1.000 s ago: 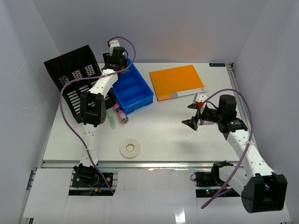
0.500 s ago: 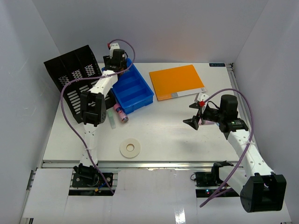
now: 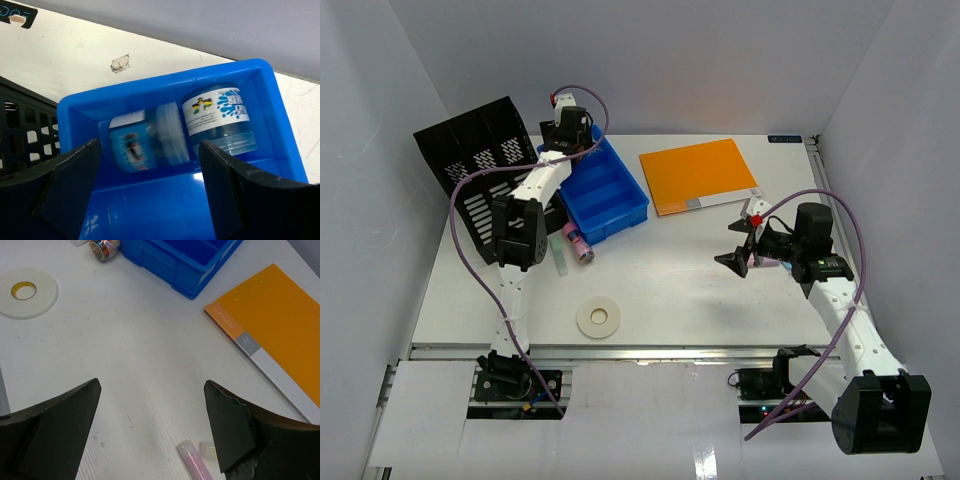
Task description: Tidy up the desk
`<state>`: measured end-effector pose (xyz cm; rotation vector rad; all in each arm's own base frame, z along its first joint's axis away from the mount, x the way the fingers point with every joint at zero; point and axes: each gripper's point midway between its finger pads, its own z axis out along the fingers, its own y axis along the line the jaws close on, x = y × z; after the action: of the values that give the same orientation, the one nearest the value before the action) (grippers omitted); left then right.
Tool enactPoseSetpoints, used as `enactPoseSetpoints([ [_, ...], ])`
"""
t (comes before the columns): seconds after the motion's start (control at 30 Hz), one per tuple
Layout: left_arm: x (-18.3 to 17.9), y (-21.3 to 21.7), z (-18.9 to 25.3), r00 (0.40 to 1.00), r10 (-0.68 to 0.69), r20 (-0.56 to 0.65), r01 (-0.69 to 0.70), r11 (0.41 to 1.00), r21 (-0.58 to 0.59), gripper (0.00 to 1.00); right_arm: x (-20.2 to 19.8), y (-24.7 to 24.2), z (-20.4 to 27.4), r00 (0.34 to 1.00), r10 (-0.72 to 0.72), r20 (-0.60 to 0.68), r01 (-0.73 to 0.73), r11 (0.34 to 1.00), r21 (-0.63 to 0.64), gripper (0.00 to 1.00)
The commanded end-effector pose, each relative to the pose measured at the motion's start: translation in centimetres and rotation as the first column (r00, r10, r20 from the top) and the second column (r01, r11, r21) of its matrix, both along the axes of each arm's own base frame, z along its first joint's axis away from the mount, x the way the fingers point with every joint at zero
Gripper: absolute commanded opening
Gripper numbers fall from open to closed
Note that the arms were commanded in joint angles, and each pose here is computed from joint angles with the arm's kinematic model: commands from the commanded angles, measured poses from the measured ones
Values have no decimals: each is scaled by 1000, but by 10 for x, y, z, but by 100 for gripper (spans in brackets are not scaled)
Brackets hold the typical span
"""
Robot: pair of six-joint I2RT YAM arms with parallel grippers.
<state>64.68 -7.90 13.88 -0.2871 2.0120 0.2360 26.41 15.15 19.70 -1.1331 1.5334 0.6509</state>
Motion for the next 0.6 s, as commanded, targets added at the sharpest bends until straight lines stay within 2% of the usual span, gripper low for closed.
enactPoseSetpoints([
  [0.0, -4, 2, 52, 997, -7, 82, 10, 999, -45, 92, 2, 1, 14, 1000, 11, 20, -12, 1000, 19, 90],
  [0.1, -5, -8, 58, 995, -54, 85, 61, 995, -82, 92, 3, 0, 13, 1000, 10, 17, -10, 1000, 19, 90],
  [0.23, -13, -43, 78, 970, -221, 105, 237, 955, -181, 97, 8, -3, 11, 1000, -15, -5, 15, 1000, 18, 90],
  [0.4, -47, -86, 104, 897, -418, 144, 442, 835, -328, 98, 22, -15, 4, 991, -105, -77, 106, 994, 16, 90],
  [0.53, -92, -103, 131, 841, -511, 177, 535, 744, -399, 98, 42, -31, -8, 956, -230, -180, 233, 973, -7, 90],
  [0.57, -109, -106, 121, 824, -544, 157, 554, 718, -423, 98, 49, -42, -12, 935, -292, -199, 292, 956, -33, 90],
])
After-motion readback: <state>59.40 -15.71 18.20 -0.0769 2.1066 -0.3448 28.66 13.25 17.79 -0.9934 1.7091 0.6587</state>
